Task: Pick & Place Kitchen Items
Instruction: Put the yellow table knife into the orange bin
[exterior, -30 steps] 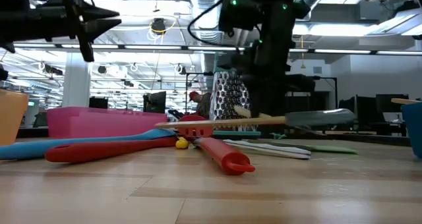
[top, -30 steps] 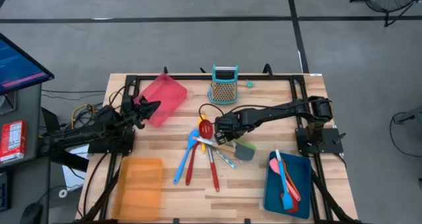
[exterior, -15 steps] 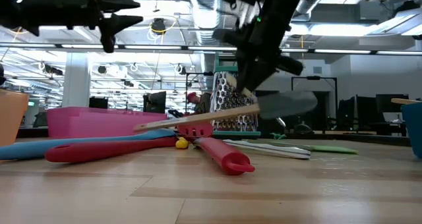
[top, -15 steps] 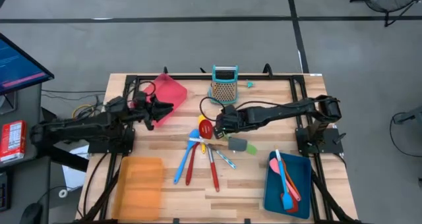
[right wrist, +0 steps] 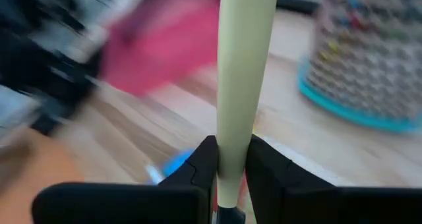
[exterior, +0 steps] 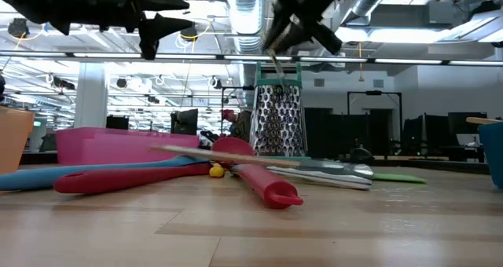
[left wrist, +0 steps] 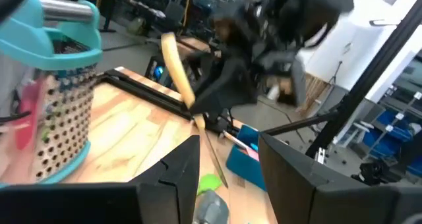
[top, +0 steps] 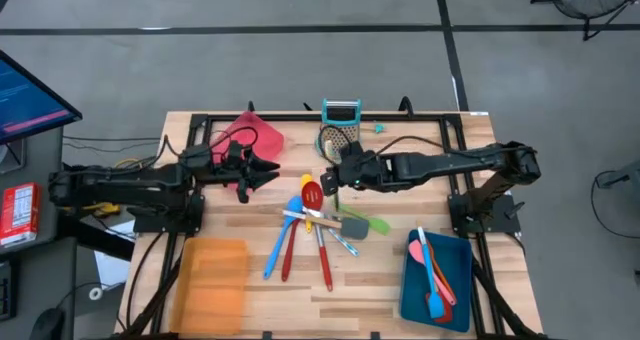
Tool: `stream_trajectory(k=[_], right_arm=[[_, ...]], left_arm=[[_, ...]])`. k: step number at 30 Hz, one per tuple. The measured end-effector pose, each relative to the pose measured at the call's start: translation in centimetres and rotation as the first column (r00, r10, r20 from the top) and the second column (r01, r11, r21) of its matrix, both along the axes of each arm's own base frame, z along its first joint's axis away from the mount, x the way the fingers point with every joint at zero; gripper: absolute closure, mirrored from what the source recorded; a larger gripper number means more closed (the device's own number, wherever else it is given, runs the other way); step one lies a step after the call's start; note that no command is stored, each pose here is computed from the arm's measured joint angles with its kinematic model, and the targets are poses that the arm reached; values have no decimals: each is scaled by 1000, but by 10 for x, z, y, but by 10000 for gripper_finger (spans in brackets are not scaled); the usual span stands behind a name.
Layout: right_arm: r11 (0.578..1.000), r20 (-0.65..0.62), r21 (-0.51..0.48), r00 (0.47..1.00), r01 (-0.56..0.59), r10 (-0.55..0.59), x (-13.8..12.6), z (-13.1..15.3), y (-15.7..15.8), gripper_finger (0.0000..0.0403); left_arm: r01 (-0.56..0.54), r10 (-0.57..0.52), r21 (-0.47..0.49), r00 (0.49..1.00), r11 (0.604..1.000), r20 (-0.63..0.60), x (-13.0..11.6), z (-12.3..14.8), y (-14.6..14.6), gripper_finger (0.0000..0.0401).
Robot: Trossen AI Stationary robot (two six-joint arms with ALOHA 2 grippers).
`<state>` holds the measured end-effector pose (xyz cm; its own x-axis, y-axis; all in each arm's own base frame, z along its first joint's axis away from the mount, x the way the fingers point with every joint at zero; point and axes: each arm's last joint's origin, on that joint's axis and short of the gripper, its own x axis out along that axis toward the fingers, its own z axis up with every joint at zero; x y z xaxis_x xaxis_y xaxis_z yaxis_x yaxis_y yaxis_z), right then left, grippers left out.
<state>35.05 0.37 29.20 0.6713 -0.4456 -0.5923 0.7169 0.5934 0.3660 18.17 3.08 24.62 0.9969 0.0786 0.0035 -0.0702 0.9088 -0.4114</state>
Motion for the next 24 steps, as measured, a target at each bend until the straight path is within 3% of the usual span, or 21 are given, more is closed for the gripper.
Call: stream_trajectory(k=[9, 15, 24], right_arm=[[991, 208, -88, 971, -102, 118, 12, 25, 2, 346], [974, 259, -146, 943, -175, 209, 16, 33, 8, 346], [962, 278, -181, 927, -206, 251, 17, 36, 17, 346]], left_arm=[[143, -144, 62, 989, 988, 21, 24, 21, -6, 262], [194, -195, 87, 981, 977, 3, 37, 25, -6, 262], [207, -204, 72, 978, 976, -49, 55, 17, -2, 262]])
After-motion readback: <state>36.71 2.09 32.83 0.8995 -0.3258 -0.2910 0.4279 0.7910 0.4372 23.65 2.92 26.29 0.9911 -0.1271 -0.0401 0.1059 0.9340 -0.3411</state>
